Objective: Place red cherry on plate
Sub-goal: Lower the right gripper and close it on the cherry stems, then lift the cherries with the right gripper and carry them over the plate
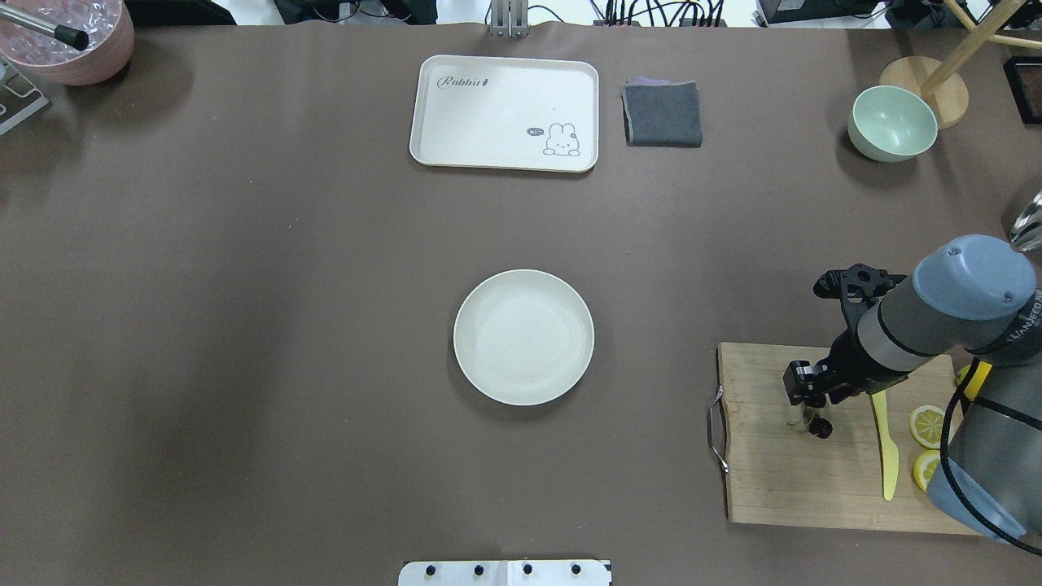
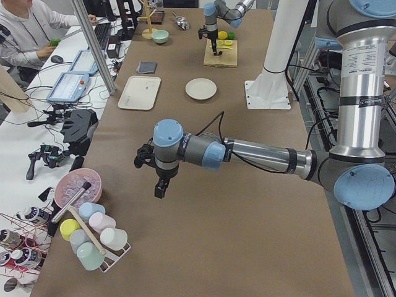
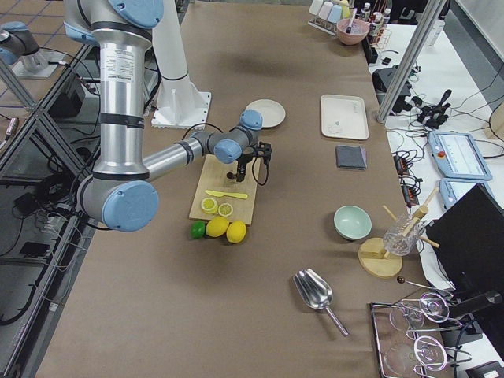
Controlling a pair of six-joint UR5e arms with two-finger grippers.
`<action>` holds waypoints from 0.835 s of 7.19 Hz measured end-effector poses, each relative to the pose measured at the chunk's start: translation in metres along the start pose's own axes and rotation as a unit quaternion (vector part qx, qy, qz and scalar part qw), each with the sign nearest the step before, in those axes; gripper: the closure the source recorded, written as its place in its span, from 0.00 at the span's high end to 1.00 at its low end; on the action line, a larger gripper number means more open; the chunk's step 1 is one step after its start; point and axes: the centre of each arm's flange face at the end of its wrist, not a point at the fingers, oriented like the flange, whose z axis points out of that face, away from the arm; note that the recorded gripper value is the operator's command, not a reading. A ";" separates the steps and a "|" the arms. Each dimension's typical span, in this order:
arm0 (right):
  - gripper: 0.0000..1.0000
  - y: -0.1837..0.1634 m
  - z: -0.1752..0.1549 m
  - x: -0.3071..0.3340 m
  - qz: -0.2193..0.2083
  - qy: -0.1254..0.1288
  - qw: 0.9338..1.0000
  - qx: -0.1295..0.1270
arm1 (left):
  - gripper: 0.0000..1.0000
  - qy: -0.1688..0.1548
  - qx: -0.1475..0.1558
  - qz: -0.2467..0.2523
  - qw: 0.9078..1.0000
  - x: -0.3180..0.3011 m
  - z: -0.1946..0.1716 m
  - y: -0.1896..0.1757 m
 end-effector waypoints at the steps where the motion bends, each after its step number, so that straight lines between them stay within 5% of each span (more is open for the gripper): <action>1: 0.00 0.001 -0.001 -0.001 0.001 -0.007 1.000 0.004 | 0.98 0.000 0.000 0.000 1.000 0.000 0.000 0.000; 4: 0.00 -0.003 -0.006 -0.009 -0.003 -0.019 1.000 0.014 | 0.98 0.000 0.000 0.001 1.000 0.000 0.000 0.000; 6: 0.00 -0.035 -0.038 -0.047 0.014 -0.024 0.999 0.025 | 0.98 0.000 -0.001 0.000 1.000 -0.001 0.001 0.001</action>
